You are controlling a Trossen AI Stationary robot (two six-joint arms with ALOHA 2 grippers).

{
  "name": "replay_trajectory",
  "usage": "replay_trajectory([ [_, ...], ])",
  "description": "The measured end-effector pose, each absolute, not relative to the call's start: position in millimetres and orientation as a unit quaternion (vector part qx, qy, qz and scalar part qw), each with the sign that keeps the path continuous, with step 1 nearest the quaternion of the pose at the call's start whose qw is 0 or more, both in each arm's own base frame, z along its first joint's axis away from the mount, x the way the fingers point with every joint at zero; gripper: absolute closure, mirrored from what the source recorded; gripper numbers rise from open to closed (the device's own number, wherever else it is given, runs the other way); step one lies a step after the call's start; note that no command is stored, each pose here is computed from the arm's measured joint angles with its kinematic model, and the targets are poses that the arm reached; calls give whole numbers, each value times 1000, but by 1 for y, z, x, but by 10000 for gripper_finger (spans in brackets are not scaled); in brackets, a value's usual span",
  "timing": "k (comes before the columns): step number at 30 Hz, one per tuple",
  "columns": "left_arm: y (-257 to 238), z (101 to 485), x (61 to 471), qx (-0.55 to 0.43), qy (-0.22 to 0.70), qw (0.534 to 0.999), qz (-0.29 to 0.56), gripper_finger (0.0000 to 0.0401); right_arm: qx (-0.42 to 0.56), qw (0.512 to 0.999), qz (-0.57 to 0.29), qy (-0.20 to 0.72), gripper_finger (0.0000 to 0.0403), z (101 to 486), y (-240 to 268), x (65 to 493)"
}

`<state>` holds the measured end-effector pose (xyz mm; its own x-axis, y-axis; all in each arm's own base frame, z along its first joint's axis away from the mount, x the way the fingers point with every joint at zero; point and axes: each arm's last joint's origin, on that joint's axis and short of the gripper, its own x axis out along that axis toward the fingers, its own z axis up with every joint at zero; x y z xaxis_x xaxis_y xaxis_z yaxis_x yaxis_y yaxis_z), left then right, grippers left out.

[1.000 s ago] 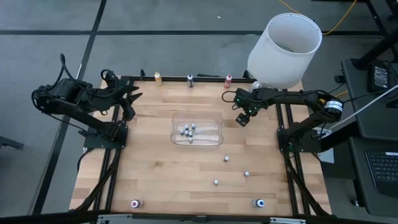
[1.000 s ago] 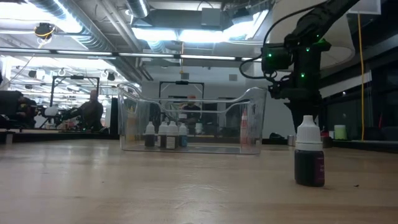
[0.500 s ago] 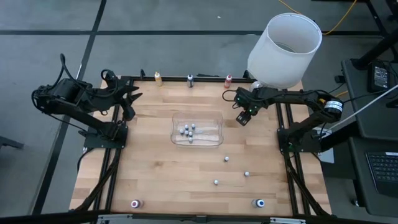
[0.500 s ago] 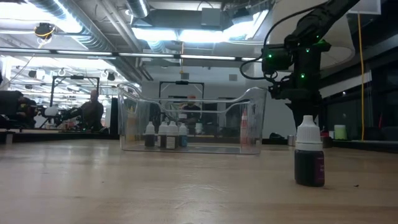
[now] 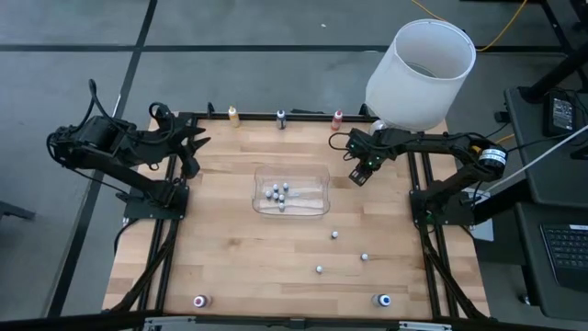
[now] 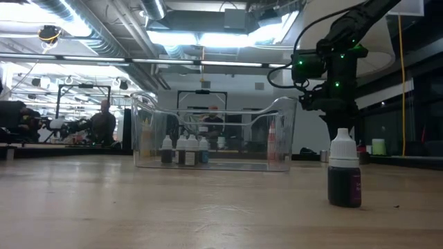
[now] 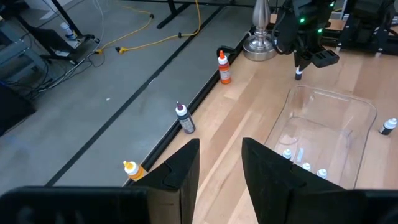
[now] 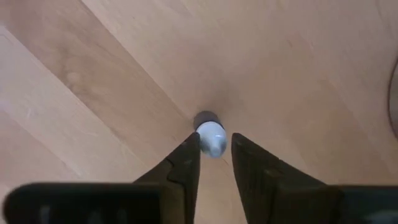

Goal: Pick & Place food coloring
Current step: Put the pink food coloring bottle into the transparent bin

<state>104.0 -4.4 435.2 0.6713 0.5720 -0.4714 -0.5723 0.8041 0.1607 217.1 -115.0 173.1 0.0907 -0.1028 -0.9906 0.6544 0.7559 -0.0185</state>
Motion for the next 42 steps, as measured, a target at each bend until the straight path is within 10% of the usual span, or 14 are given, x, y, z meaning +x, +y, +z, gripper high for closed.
replay_trajectory([
  [10, -4, 435, 104, 0, 258, 914, 313, 285, 223, 715, -249, 614, 392, 177, -115, 220],
  [32, -4, 435, 104, 6, 260, 914, 311, 285, 239, 729, -190, 613, 393, 198, -115, 229],
  [42, -4, 435, 104, 18, 262, 913, 313, 285, 118, 787, -92, 599, 393, 278, -104, 256],
])
